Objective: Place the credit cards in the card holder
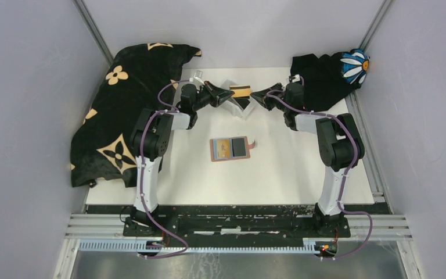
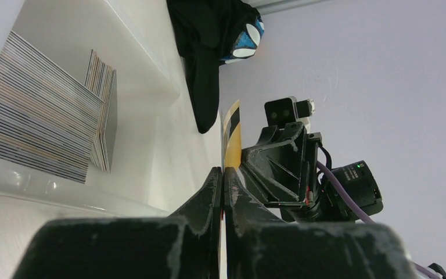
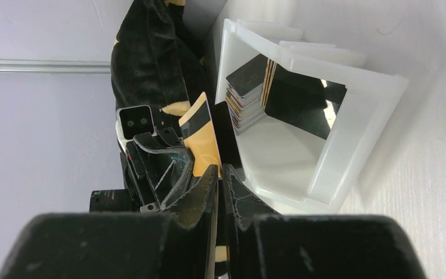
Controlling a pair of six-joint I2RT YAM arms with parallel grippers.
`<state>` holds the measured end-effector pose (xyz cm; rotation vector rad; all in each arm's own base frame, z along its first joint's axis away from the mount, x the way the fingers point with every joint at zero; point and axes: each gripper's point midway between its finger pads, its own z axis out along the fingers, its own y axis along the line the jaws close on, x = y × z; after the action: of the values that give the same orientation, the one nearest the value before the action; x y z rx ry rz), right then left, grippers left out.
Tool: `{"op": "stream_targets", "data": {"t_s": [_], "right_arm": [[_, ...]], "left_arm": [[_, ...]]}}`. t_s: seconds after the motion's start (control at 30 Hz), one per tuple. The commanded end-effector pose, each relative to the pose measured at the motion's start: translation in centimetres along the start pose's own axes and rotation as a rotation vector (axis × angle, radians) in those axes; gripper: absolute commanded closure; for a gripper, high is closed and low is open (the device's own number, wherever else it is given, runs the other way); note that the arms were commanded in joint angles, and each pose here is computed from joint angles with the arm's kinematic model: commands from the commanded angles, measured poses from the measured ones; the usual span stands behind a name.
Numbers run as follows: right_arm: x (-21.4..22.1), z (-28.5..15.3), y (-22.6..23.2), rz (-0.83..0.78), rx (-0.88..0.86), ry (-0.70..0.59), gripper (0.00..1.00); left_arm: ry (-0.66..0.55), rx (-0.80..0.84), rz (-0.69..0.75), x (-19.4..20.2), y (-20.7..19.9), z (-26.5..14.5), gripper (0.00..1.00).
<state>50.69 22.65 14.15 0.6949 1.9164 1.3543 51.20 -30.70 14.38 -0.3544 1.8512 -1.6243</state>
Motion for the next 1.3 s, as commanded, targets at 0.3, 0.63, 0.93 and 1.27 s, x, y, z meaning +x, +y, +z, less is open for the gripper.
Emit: {"op": "stream_targets", "data": {"t_s": [0.3,0.63,0.93,1.27], "right_arm": [[-0.7,0.8,4.8,-0.065,-0.151,0.005,0.99],[-1.8,1.1,4.2,-0.116,-0.105,-0.026,0.99],[-2.4,1.5,3.5,-0.119,-0.094,-0.032,0.99],[-2.3,2.1,3.2,-0.102,-0.106,-0.024,0.99]], "left_arm": [[0.045,0.048,0.077,0.8,-0.6,0.6,0.84],[0.003,0.034,0.074,-0.5,-0.1,1.7,0.70],[-0.028,-0.003,0.105,-1.8,0.3,1.9,0.64],[-0.016,-0.023,0.109,-1.5,1.1,1.7,0.57]]}}
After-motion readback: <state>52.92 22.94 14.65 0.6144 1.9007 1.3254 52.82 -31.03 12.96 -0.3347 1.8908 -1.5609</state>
